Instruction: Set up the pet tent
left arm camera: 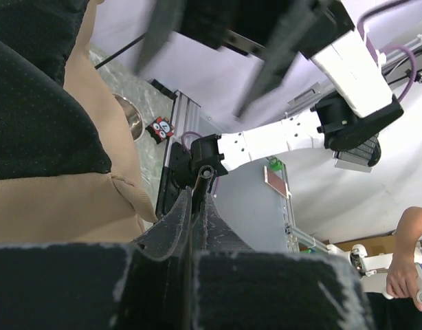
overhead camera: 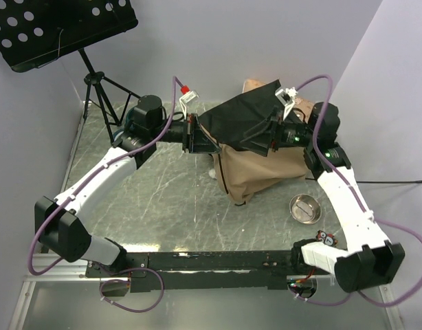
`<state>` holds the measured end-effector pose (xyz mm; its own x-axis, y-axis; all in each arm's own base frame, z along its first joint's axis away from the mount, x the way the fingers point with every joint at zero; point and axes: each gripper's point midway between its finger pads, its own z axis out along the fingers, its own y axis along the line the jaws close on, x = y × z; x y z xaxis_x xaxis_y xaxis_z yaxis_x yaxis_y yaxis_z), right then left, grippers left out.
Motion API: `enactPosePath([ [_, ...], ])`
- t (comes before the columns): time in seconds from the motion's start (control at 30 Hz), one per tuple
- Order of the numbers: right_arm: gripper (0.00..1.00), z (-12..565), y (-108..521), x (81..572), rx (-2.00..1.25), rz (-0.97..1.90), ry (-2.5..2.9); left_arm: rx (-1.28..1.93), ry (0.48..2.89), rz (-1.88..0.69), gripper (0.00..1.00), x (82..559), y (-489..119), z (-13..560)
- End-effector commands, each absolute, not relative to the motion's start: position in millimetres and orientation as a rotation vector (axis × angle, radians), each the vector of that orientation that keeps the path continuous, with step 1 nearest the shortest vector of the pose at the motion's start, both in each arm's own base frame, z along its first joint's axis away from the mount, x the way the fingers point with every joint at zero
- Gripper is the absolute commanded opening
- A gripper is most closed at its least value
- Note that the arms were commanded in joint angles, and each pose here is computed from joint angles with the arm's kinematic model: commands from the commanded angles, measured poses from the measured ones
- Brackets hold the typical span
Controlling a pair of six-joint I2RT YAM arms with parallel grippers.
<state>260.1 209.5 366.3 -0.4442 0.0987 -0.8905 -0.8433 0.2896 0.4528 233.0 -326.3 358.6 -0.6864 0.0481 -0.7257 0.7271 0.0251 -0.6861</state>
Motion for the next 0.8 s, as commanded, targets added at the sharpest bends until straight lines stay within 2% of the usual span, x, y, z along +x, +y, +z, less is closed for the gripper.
enactPosePath([
  [0.0, 0.72, 377.9, 223.0, 214.4, -0.859, 1.357, 1.550, 0.755, 1.801, -1.691, 0.01, 244.8, -327.9, 362.0],
  [0.4, 0.71, 334.4, 264.7, 214.3, -0.894, 1.319, 1.598, 0.760, 1.769, -1.718, 0.01, 244.4, -330.2, 370.5],
  [0.57, 0.59, 330.8, 274.9, 210.2, -0.901, 1.355, 1.592, 0.747, 1.765, -1.715, 0.01, 247.2, -331.1, 372.1],
  [0.67, 0.41, 338.4, 279.5, 210.1, -0.892, 1.385, 1.557, 0.735, 1.766, -1.722, 0.01, 249.2, -332.9, 372.2],
  [0.7, 0.29, 338.7, 280.0, 211.6, -0.884, 1.391, 1.557, 0.731, 1.763, -1.725, 0.01, 249.9, -333.4, 373.1],
  [0.73, 0.07, 339.6, 280.8, 211.0, -0.874, 1.404, 1.558, 0.728, 1.753, -1.731, 0.01, 249.8, -334.1, 375.3],
  [0.77, 0.00, 339.7, 281.1, 211.8, -0.862, 1.410, 1.558, 0.717, 1.747, -1.739, 0.01, 250.4, -334.6, 376.2],
])
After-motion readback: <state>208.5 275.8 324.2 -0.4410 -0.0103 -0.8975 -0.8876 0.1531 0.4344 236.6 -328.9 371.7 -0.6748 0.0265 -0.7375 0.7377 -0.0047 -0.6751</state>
